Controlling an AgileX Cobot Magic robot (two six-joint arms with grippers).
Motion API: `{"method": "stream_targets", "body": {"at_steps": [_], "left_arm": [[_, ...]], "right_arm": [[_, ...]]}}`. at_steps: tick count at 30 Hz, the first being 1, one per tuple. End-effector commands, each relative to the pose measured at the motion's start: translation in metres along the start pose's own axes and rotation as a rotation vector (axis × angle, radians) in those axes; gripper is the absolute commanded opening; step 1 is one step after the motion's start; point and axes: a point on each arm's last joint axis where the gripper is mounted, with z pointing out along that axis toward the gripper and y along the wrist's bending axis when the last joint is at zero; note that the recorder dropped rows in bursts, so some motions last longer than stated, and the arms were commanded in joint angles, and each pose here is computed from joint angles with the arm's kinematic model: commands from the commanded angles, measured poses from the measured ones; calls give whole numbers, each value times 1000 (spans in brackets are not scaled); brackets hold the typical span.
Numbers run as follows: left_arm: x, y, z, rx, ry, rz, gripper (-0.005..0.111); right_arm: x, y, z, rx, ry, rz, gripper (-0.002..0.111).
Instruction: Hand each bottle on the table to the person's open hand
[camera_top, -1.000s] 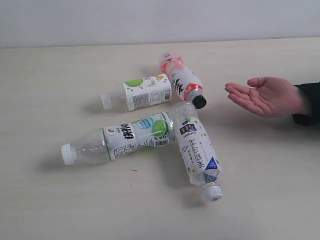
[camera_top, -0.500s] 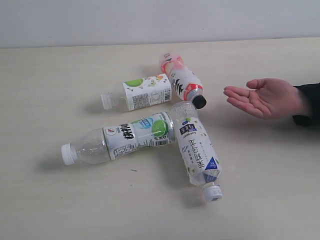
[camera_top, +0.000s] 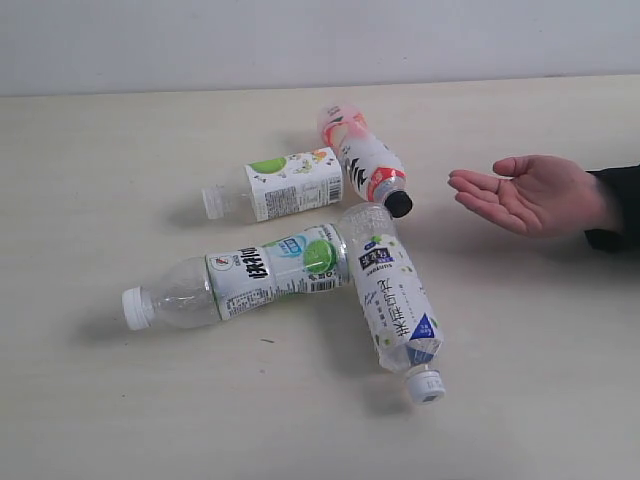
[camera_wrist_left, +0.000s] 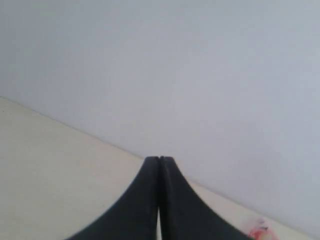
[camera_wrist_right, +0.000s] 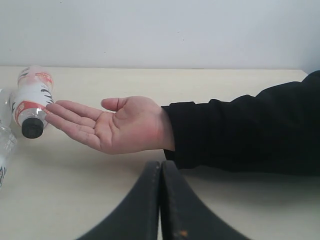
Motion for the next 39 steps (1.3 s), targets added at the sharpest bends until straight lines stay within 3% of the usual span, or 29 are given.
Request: {"method": "stream_targets", "body": {"at_steps": [1, 3, 6, 9, 11, 14, 17, 20, 23, 26, 28, 31, 37, 39], "left_arm": [[-12, 2, -1, -1, -142, -245, 0], [-25, 2, -4, 21, -286, -306, 0], [-47, -1, -12, 81, -523, -270, 0], [-78, -16, -6, 76, -548, -209, 0], [-94, -29, 11, 49, -435, -138, 0], [-112, -49, 51, 12, -166, 1, 0], [-118, -61, 108, -47, 200, 92, 0], [-108, -65, 157, -105, 640, 158, 0], [-92, -69, 198, -58, 1018, 222, 0], [-71, -73, 228, 97, 1317, 305, 0], [-57, -78, 241, 184, 1420, 389, 0], [-35, -96, 250, 325, 1467, 498, 0], [9, -154, 233, 727, 1506, 837, 0], [22, -171, 226, 802, 1498, 927, 0]], "right_arm": [[0, 0, 0, 4, -14, -4, 0], [0, 0, 0, 4, -14, -4, 0], [0, 0, 0, 4, -14, -4, 0], [0, 0, 0, 4, -14, -4, 0], [0, 0, 0, 4, -14, -4, 0], [0, 0, 0, 4, -14, -4, 0], [0, 0, 0, 4, -14, -4, 0], [0, 0, 0, 4, -14, -4, 0], [0, 0, 0, 4, -14, -4, 0], [0, 0, 0, 4, -14, -4, 0], [0, 0, 0, 4, -14, -4, 0], [0, 0, 0, 4, -14, -4, 0], [0, 0, 0, 4, -14, -4, 0], [0, 0, 0, 4, -14, -4, 0]]}}
